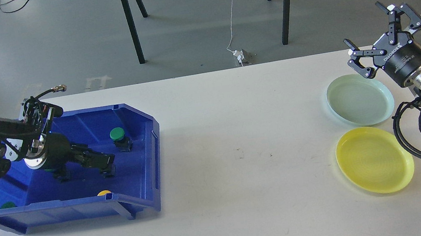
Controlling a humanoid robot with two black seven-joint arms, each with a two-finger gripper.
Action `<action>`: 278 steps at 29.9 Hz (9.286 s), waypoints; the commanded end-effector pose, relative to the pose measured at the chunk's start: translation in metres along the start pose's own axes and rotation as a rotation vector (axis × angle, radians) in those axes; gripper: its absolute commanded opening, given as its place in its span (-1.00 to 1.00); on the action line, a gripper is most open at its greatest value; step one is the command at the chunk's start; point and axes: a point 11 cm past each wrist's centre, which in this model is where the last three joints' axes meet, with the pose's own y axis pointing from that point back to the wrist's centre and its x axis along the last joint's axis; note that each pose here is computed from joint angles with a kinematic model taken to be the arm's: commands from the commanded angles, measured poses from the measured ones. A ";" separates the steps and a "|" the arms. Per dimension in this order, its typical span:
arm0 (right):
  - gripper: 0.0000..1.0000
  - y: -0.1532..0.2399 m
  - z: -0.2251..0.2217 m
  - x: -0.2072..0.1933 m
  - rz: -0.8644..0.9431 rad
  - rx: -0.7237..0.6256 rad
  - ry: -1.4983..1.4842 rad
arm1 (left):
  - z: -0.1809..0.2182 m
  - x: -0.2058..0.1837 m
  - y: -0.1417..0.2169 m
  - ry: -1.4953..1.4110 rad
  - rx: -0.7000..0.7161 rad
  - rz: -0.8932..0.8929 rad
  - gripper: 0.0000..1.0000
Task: Pass button and place on color plate
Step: 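Grasp the yellow button with the left gripper, then lift the yellow button and extend it toward the right gripper, then close the right gripper on the yellow button and release left gripper, then carry the yellow button with the right gripper onto the yellow plate, then reach the left gripper into the bin and grasp a green button, then lift the green button and extend it toward the right gripper, then move the right gripper to the held button and grasp it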
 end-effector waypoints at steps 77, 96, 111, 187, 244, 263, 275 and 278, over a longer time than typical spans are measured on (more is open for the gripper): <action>0.97 -0.036 0.119 -0.199 -0.578 -0.104 0.116 | 0.192 0.148 0.022 0.513 -0.935 0.473 -0.91; -0.99 -0.043 0.129 -0.203 -0.529 -0.094 0.110 | 0.189 0.148 0.022 0.536 -0.941 0.479 -0.87; -0.99 -0.040 0.121 -0.191 -0.499 -0.080 0.115 | 0.179 0.154 0.024 0.683 -1.001 0.515 0.84; 0.93 0.083 -0.036 -0.047 0.070 0.174 0.386 | -0.081 -0.044 0.021 0.122 0.241 -0.010 0.98; 0.94 0.090 0.037 -0.075 -0.031 0.070 0.214 | 0.181 0.117 0.028 0.538 -0.939 0.456 -0.91; 0.94 0.007 0.136 -0.203 -0.372 -0.079 0.100 | 0.179 0.121 0.027 0.577 -0.954 0.468 -0.88; 0.90 -0.020 0.152 -0.243 -0.436 -0.071 0.076 | 0.179 0.121 0.028 0.575 -0.954 0.469 -0.88; 0.85 -0.020 0.158 -0.249 -0.452 -0.085 0.076 | 0.178 0.122 0.028 0.576 -0.954 0.471 -0.88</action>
